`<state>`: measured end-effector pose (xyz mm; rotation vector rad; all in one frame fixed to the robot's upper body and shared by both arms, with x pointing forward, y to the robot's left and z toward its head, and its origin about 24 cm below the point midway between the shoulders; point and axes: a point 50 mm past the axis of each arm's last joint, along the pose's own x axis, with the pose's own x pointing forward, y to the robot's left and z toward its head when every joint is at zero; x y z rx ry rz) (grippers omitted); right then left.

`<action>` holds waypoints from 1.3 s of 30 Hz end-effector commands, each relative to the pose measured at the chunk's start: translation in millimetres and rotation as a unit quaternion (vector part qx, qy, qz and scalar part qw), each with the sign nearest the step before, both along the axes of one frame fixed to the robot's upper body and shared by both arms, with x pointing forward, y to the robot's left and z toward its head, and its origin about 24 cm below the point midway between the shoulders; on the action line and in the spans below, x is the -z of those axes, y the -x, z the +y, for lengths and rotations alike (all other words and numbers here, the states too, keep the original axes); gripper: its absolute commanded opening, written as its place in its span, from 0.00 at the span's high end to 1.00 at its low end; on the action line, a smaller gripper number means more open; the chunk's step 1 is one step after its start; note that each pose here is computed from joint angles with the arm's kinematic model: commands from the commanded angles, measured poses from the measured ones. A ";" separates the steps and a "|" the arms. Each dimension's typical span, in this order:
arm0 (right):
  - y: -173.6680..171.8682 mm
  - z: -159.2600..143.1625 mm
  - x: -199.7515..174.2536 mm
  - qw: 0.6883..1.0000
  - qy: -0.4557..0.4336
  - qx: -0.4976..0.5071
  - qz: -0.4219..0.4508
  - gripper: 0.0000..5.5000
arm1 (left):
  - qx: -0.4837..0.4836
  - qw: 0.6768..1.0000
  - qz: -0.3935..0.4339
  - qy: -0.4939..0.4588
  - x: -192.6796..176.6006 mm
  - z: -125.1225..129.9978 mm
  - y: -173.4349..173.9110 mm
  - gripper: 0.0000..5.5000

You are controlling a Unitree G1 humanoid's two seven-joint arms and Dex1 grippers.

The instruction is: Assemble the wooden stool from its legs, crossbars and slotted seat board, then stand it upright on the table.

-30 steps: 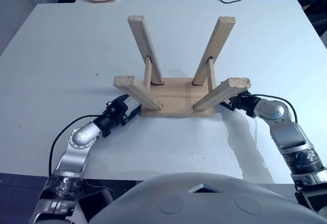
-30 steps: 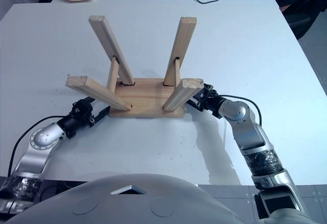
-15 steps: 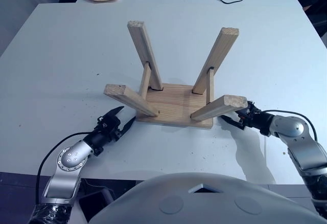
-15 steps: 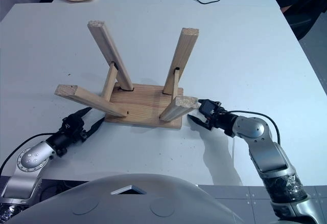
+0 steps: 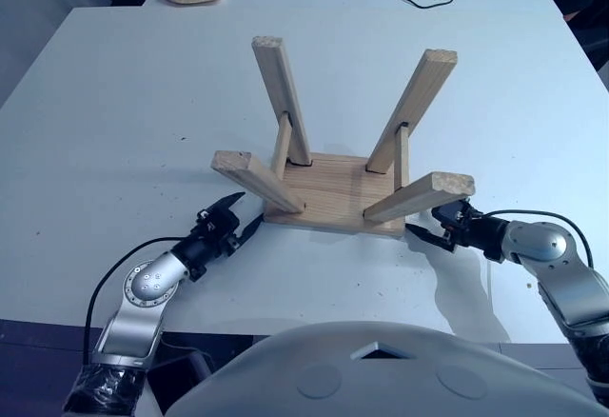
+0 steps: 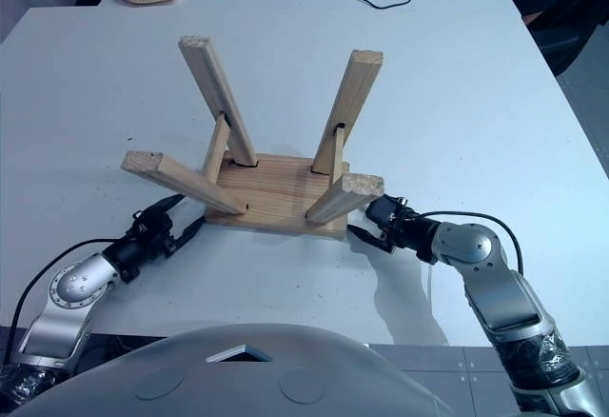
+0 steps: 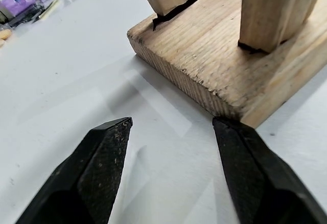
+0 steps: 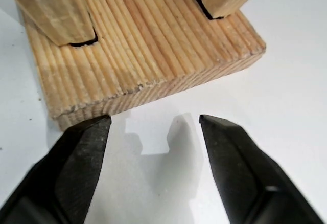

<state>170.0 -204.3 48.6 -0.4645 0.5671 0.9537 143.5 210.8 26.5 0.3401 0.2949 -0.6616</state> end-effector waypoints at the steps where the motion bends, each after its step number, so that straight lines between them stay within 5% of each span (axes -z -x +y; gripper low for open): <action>1: 4.6 12.1 -21.1 0.997 -0.060 -0.055 -0.008 0.42 | 0.028 0.994 -0.018 0.104 -30.9 -21.1 -1.6 0.46; 21: 10.0 -8.2 -82.1 0.987 -0.073 -0.144 0.001 0.42 | 0.091 0.979 0.044 0.180 -100.4 -8.9 14.0 0.46; 29: 6.4 -9.2 -93.7 0.986 -0.093 -0.141 0.002 0.42 | 0.124 0.970 0.119 0.174 -92.8 -3.4 26.3 0.46; 39: 13.0 -9.4 -100.7 0.979 -0.106 -0.172 0.026 0.42 | 0.120 0.972 0.088 0.180 -113.1 12.4 9.0 0.46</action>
